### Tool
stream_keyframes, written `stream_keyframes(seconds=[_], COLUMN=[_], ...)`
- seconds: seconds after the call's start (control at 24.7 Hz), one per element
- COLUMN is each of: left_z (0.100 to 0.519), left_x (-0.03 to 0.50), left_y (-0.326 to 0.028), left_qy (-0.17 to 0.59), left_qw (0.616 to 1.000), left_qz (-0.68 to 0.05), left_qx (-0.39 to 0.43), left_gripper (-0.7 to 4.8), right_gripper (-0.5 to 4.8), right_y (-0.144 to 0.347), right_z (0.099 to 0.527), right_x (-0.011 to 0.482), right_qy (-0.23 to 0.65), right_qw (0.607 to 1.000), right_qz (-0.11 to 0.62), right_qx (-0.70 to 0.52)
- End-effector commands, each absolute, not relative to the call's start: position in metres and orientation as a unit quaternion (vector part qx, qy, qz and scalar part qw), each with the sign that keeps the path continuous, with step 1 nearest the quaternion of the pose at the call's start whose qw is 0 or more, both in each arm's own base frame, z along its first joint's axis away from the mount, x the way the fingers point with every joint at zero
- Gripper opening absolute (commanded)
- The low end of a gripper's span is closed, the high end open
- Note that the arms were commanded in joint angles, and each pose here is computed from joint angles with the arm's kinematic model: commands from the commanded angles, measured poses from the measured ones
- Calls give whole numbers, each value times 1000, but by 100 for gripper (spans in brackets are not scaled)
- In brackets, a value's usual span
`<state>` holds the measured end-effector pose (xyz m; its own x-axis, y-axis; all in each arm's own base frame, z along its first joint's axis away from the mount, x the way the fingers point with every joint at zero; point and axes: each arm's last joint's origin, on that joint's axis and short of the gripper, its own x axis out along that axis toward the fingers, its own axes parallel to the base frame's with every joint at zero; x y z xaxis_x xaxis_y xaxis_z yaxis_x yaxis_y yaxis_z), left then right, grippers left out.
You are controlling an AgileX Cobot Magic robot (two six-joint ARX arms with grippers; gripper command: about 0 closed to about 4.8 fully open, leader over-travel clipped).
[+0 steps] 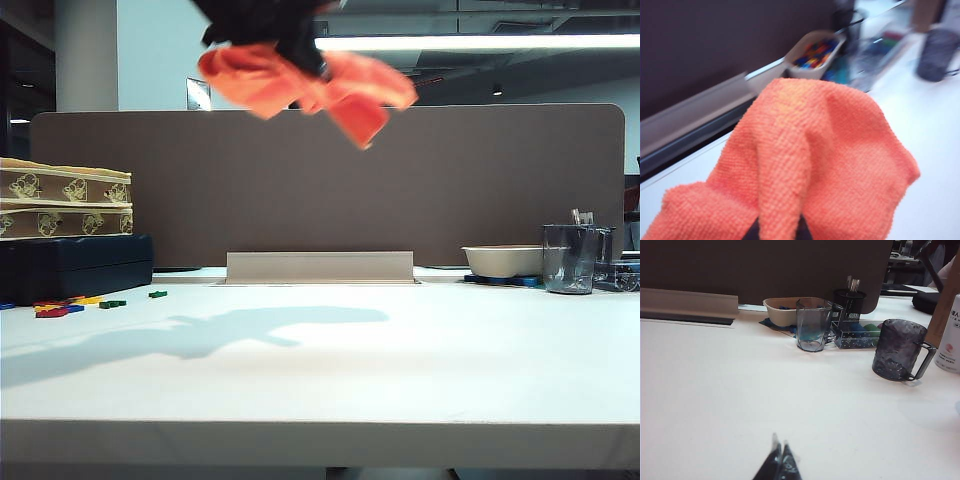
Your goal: Use an orange cloth to wipe the letter magnets on the table away for a distance.
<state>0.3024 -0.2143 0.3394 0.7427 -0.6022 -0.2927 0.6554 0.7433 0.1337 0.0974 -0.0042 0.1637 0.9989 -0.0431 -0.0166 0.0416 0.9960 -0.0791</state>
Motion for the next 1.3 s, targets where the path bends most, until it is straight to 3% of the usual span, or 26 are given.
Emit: stream_keyframes(seconds=[0.04, 0.45, 0.69, 1.3], left_z=[349, 323, 272, 184], left_x=[287, 235, 215, 189], left_y=[-225, -209, -192, -170], left_qy=[98, 116, 167, 215], left_qw=[925, 920, 912, 900], left_qz=[-349, -360, -358, -365], left_qx=[114, 108, 107, 101], left_gripper=[16, 16, 16, 17], right_gripper=[-5, -5, -5, -5], right_y=[-4, -4, -4, -4], right_z=[163, 163, 163, 163], right_x=[98, 98, 98, 98], right_qy=[5, 4, 4, 4], right_qw=[999, 999, 999, 999], right_qz=[-22, -22, -22, -22], right_qx=[-39, -39, -39, -39])
